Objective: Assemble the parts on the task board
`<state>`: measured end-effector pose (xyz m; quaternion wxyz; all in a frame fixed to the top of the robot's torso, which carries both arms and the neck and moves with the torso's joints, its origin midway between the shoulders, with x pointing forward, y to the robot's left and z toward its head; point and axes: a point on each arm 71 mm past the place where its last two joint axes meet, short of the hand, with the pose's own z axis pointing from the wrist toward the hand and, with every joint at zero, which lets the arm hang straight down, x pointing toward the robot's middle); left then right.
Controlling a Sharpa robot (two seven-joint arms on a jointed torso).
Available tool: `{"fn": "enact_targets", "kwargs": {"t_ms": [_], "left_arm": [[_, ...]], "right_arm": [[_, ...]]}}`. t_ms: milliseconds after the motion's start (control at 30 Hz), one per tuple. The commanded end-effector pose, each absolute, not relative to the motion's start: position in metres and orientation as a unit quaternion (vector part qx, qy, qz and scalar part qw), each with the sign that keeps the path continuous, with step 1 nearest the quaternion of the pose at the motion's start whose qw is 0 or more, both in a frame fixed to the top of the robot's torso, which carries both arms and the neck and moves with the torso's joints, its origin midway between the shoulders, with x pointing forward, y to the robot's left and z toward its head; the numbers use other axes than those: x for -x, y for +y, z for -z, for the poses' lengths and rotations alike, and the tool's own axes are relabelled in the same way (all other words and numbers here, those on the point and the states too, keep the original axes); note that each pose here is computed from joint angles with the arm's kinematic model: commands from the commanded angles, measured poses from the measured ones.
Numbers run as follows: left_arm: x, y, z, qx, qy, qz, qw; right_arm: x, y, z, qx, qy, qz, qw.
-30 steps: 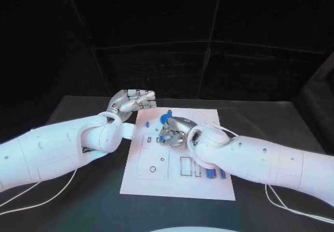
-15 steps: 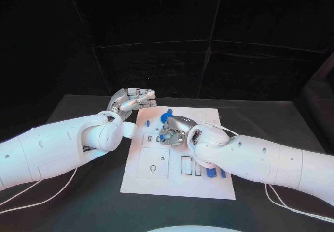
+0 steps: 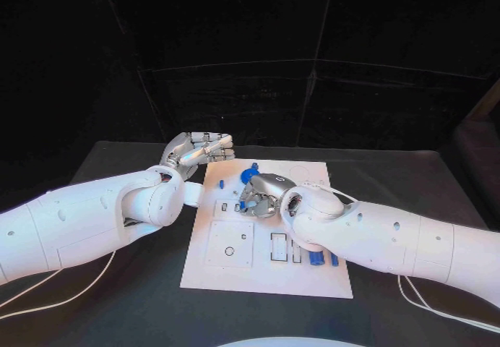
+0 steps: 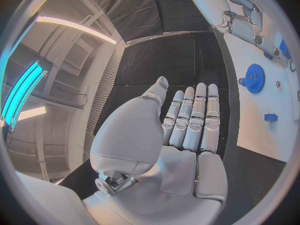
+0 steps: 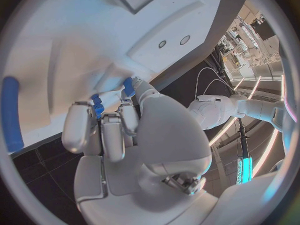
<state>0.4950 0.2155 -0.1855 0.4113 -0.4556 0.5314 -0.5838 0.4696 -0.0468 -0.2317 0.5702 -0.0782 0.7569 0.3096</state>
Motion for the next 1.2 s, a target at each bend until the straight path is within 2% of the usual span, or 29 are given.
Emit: {"fn": "enact_targets", "kwargs": {"t_ms": [33, 367, 1200], "left_arm": [[-0.4952, 0.2147, 0.1833, 0.451, 0.528, 0.590, 0.412], [-0.4949, 0.2138, 0.1832, 0.451, 0.528, 0.590, 0.411], [-0.4950, 0.2143, 0.1833, 0.451, 0.528, 0.590, 0.411]], "right_arm": [[-0.4691, -0.0516, 0.2410, 0.089, 0.777, -0.277, 0.558], [-0.4685, -0.0521, 0.2432, 0.089, 0.782, -0.265, 0.557], [-0.4675, -0.0497, 0.2417, 0.084, 0.776, -0.269, 0.565]]}}
